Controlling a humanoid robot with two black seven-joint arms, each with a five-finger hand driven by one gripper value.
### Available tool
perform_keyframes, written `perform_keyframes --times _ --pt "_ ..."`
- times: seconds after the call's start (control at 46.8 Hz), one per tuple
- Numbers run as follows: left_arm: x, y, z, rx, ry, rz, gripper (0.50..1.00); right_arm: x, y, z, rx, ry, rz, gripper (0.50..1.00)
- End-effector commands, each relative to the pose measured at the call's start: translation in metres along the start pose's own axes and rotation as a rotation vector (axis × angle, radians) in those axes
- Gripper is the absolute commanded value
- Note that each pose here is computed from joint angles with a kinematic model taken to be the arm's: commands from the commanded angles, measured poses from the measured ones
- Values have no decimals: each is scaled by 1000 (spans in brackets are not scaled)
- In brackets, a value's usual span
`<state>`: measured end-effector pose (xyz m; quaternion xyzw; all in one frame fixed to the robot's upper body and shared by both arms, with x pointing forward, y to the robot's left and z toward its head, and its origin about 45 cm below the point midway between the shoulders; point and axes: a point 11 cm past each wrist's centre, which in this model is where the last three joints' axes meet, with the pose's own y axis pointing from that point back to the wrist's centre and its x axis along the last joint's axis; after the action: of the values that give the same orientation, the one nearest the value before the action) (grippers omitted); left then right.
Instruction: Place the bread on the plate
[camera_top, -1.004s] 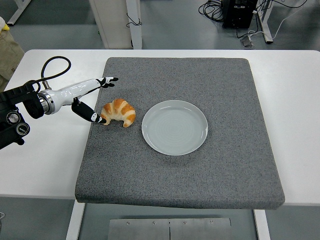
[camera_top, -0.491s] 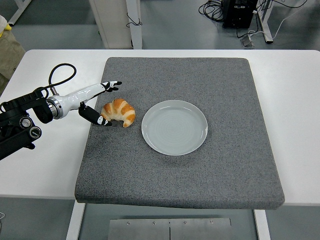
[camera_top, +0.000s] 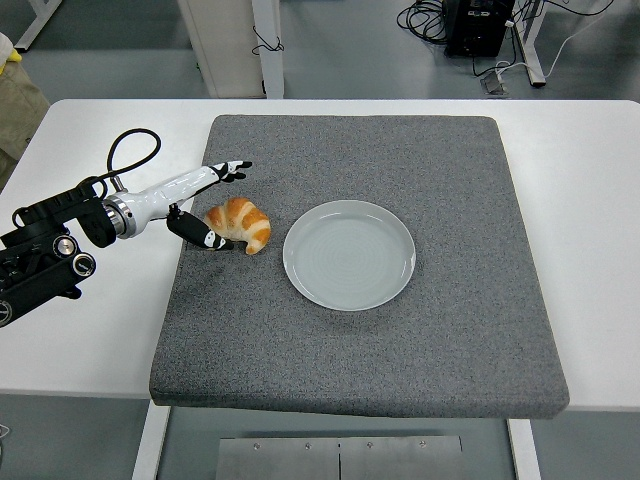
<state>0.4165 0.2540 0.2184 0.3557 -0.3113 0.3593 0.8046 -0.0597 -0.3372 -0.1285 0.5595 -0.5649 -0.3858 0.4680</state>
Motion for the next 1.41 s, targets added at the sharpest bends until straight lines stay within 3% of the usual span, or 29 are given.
perform_keyframes --times 0.0,1.239,1.389 --pt "-1 -1 2 -7 3 6 968 0 0 1 -1 0 0 1000" --pt "-11 -13 -9 9 24 46 968 0 0 0 -1 0 0 1000" --pt "-11 -14 -10 14 23 47 948 0 0 0 0 0 0 1000"
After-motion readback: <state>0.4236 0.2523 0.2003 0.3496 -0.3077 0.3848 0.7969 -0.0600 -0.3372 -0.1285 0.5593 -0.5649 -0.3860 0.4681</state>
